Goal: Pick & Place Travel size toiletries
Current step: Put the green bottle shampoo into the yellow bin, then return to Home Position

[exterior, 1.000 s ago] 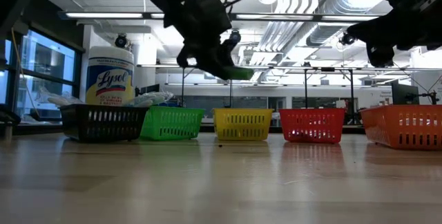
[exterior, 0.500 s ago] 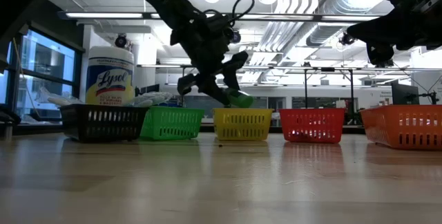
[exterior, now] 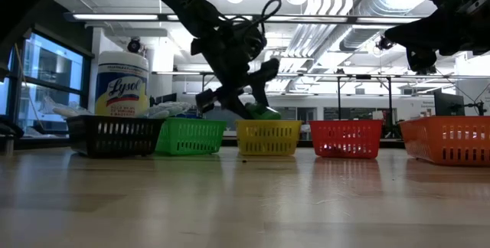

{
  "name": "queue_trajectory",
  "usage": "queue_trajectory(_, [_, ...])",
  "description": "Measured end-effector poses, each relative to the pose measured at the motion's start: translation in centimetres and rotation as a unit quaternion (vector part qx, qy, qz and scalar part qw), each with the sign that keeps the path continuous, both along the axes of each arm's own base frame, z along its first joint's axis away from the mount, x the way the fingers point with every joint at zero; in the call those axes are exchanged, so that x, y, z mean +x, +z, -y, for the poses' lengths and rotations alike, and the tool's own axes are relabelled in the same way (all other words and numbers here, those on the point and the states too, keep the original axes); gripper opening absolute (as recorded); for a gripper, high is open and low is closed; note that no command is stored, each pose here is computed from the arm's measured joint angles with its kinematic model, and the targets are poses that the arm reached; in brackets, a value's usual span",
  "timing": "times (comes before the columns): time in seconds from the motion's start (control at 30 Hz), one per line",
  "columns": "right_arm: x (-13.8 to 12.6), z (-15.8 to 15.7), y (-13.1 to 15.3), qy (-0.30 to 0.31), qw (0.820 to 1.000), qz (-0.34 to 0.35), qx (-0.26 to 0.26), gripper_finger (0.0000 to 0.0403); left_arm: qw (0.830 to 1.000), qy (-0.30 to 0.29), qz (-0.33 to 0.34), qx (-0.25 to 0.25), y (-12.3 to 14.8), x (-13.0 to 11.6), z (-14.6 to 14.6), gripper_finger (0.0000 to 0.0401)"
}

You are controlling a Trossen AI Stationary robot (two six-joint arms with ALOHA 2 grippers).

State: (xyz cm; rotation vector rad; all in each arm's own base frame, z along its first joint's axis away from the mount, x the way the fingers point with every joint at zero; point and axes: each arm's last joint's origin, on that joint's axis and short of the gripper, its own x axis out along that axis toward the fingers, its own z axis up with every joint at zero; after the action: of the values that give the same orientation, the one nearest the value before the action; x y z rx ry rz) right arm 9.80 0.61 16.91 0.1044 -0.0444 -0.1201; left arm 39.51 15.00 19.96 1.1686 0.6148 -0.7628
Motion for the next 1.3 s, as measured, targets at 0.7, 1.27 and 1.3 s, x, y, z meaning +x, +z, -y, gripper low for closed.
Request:
queue_trajectory(0.7, [0.0,0.0,0.0,0.001,1.000,-0.001,-0.006,0.0002,0.996,0.082,-0.015,-0.016,-1.3,0.7,-0.4,0.0247])
queue_trajectory(1.27, [0.0,0.0,0.0,0.002,1.000,-0.002,-0.007,0.0002,0.993,0.111,-0.029,0.012,3.3,-0.8,2.6,0.0234])
queue_trajectory(1.3, [0.0,0.0,0.0,0.003,1.000,-0.002,-0.006,0.0002,0.994,0.110,-0.023,0.011,3.8,-0.8,2.9,0.0234])
